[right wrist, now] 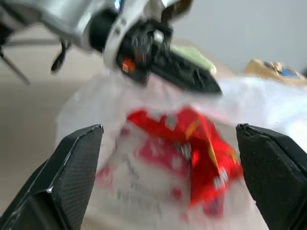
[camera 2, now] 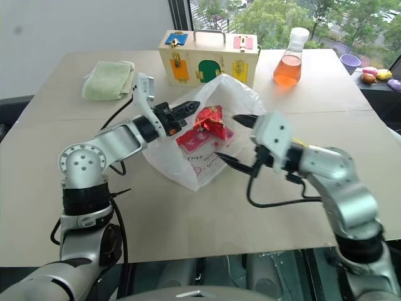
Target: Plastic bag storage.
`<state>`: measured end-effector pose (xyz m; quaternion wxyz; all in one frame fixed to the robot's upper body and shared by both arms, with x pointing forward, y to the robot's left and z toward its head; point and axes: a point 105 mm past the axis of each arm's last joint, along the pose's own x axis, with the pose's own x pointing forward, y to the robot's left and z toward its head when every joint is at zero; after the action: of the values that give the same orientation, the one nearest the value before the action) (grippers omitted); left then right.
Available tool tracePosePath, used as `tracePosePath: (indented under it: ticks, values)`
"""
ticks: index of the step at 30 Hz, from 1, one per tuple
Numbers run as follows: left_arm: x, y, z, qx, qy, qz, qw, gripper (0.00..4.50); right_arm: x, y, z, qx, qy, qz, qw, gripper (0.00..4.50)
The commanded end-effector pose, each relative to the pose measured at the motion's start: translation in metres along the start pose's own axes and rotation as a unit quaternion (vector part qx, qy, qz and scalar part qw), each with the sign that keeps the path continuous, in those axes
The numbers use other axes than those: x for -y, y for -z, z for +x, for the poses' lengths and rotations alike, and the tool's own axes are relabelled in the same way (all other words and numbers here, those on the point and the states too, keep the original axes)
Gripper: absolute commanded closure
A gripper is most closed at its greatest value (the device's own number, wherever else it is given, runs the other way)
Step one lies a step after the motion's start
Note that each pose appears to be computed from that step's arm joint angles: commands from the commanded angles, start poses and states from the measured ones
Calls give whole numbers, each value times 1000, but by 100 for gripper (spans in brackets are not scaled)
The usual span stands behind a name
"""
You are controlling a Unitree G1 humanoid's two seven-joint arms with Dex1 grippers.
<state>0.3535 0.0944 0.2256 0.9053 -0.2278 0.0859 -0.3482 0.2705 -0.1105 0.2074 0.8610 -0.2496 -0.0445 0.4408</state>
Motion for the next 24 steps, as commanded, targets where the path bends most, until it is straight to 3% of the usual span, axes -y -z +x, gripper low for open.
tracePosePath:
  ticks: [1, 4, 7, 10, 11, 15, 24]
  values:
    - [9, -12, 3, 17, 16, 37, 999, 450, 35, 36, -36, -135, 100, -39, 985, 3]
    - [7, -12, 3, 17, 13, 41, 999, 450, 74, 62, -56, -178, 211, 0, 961, 3]
    - [6, -11, 3, 15, 9, 47, 999, 450, 89, 99, -64, -222, 232, 55, 945, 3]
    - [5, -8, 0, 9, 3, 59, 998, 450, 102, 127, -66, -239, 242, 92, 936, 87]
    - [5, -7, -1, 9, 1, 60, 998, 450, 103, 131, -65, -240, 239, 105, 935, 124]
    - [5, -7, -6, 12, -5, 65, 998, 450, 104, 138, -58, -237, 221, 143, 935, 124]
    - [5, -7, -11, 19, -15, 63, 998, 450, 86, 158, -67, -301, 188, 149, 923, 124]
